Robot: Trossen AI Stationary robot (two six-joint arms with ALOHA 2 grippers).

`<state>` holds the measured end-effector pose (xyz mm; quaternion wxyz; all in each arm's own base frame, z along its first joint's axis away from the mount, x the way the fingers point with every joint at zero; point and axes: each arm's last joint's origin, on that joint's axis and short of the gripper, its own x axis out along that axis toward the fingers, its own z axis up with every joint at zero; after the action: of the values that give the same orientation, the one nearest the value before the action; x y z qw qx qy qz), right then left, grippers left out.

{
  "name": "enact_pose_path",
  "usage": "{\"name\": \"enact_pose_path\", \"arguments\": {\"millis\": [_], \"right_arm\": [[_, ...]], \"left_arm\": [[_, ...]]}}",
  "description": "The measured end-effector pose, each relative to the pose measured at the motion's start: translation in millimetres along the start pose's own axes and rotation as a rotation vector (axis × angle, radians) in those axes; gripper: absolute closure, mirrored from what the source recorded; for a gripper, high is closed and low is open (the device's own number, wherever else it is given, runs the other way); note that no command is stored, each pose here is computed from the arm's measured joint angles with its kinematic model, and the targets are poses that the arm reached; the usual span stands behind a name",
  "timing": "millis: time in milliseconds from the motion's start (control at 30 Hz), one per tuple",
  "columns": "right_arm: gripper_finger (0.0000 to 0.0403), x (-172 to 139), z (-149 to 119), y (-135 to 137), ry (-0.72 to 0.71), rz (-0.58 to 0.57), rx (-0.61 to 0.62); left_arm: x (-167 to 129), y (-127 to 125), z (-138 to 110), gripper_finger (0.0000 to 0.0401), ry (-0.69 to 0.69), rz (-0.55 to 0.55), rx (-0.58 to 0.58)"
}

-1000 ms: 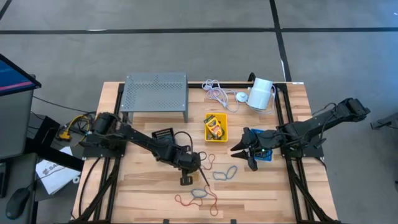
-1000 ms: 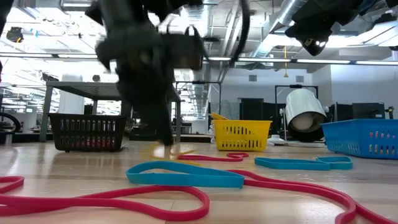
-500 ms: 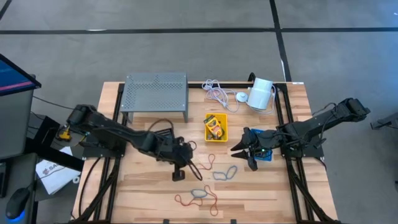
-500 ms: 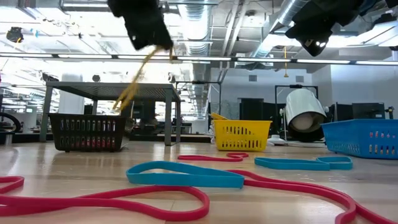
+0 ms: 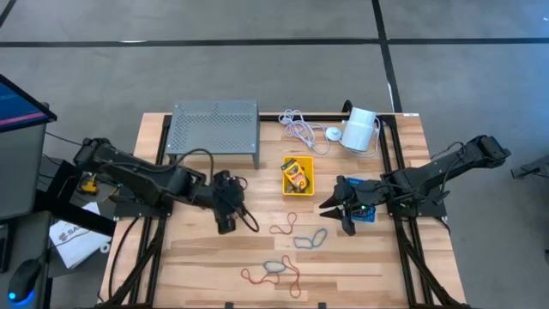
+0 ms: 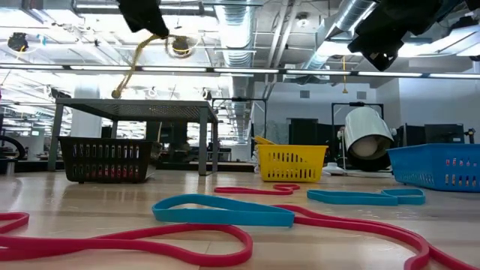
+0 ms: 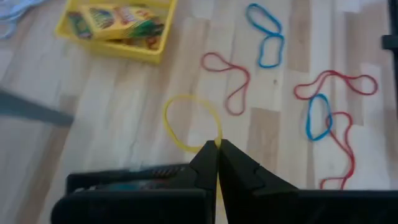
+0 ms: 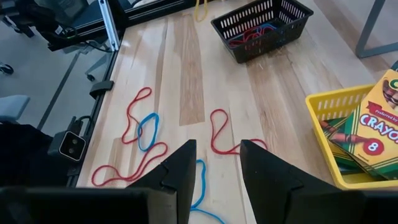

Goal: Pick & Place Office Desk Supplies
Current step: Put the yellow rubber band into the black bin

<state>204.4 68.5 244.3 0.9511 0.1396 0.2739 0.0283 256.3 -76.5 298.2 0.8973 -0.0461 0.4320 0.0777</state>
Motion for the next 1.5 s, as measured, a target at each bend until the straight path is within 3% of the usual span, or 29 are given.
{"name": "enact_pose_path", "arguments": {"millis": [333,633,1067,1500], "right_arm": [[0.0282,0.0,-0.4,-0.3,0.005,-0.003,-0.001],[0.0282,0.0,-1.1,-0.4,0.011,-0.005,-0.001],[0.0282,0.0,-0.8,-1.2,0.002,-0.023,0.001],[0.0282,0.0,-0.8,-1.2,0.003,-0.023,-0.001]], "left_arm": [[-14.6,21.2,-17.4,0.0401,0.147,0.134,-0.038],[25.0,45.8,-48.2,0.0401,0.266,0.225,-0.091],[54.6,56.9,-64.0,0.0401,0.229,0.149,-0.155],[57.5,57.1,-67.1,0.0398,0.230,0.137,-0.160]]}}
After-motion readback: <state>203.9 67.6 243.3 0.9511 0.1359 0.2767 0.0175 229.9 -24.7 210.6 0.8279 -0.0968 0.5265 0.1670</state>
